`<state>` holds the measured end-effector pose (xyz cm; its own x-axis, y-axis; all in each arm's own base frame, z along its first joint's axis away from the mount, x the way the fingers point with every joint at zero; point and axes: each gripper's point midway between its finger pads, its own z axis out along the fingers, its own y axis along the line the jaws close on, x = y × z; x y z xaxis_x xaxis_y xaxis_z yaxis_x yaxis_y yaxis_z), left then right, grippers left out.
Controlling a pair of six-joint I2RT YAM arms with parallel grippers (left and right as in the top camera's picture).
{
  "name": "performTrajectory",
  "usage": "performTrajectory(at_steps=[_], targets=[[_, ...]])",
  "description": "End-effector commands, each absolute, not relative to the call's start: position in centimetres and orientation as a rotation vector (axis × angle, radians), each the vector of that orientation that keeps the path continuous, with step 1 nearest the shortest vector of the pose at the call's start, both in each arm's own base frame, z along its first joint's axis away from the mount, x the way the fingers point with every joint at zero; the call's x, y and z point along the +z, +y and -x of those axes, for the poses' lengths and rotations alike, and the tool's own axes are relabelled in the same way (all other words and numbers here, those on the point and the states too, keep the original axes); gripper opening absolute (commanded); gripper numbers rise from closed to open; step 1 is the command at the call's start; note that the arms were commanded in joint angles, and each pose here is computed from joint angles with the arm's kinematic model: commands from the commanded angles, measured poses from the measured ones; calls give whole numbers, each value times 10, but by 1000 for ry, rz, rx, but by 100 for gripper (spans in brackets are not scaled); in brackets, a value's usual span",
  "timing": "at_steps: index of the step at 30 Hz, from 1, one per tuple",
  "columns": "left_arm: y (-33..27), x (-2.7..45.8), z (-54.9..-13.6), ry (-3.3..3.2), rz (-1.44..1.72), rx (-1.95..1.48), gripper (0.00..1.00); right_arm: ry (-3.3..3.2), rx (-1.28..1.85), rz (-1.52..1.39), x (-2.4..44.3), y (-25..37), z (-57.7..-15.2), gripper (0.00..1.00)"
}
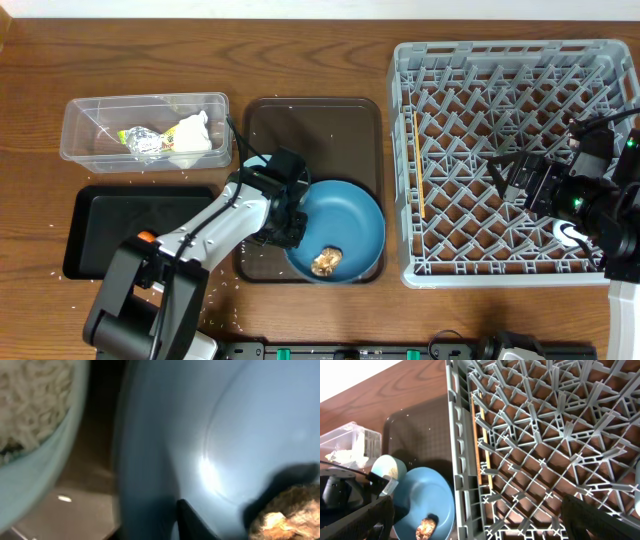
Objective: Sort waste into correct bins and load items into the dishwasher rack
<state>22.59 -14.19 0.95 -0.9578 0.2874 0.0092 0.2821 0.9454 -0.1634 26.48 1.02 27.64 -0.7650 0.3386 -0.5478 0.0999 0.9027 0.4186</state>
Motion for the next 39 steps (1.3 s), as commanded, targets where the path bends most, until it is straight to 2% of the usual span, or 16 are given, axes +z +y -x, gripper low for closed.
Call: performTrajectory(at_steps=[1,15,21,28,34,39], targets=[[-137,21,-225,-3065,471,203,6,2416,509,-308,277,14,-266,99],[-133,110,-225,-3256,476,284,6,2409,506,-304,278,14,-267,99],[-66,155,-220,-3367,147,-158,6,2409,507,-304,278,14,-267,99],[-5,215,-206,-3417,-221,-332,6,2410,507,-304,278,14,-267,99],[75,241,-181,-3313,-778,-751,6,2409,506,-304,278,14,-267,99],[114,250,-164,-3152,-1112,-1014,6,2403,504,-301,279,13,-269,99]])
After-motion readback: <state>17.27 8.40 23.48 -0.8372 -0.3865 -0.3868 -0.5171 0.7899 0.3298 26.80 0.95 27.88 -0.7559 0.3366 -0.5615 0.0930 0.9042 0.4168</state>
